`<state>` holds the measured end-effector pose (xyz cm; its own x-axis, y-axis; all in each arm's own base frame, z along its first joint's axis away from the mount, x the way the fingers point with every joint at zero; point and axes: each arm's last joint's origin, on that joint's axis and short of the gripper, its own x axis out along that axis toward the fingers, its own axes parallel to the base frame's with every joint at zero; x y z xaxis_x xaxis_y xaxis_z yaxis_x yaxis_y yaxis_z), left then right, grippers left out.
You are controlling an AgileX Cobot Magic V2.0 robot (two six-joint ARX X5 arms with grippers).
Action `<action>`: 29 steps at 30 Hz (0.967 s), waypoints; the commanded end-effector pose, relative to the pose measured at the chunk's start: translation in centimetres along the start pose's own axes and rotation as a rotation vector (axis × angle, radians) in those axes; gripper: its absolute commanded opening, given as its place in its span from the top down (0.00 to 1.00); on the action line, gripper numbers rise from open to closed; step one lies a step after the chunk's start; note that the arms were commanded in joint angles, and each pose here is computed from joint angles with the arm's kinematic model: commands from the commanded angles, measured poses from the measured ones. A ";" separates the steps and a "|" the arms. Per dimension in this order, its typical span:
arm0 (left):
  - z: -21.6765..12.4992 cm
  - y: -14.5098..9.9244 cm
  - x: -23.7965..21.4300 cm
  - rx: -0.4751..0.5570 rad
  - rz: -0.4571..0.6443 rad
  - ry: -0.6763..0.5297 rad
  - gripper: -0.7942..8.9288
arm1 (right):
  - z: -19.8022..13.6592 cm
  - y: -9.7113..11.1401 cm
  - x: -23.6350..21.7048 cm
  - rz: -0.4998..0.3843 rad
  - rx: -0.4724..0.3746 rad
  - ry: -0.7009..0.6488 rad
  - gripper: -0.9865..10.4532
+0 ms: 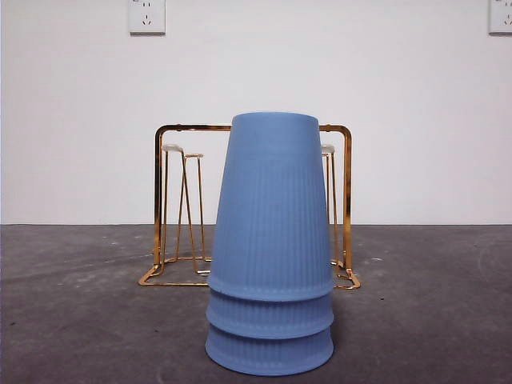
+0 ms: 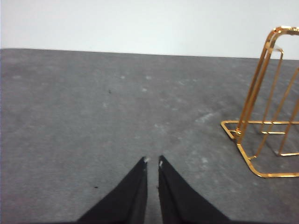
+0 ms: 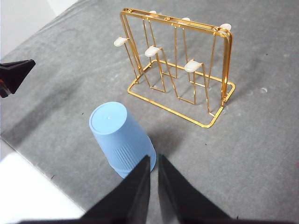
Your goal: The left arm pick up the left cup on cup holder and place it on desk, then the right arm insert the right cup into the first cup, and then the left arm insert the mid cup into the first cup
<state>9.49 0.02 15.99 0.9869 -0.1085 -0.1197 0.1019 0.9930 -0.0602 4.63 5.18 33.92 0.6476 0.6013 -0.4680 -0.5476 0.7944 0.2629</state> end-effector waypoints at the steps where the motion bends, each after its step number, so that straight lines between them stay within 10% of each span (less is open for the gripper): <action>1: -0.6 0.2 0.2 0.000 0.038 0.009 0.88 | 0.2 0.2 -0.1 0.012 0.003 -0.010 0.89; 29: -0.9 0.3 0.2 -0.004 0.062 0.047 0.88 | 0.2 0.2 -0.1 0.012 0.003 -0.010 0.89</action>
<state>9.48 0.18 15.73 0.9878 -0.0528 -0.1465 0.0451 0.9974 -0.0556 4.63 5.18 33.92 0.6479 0.6010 -0.4679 -0.5473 0.7946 0.2628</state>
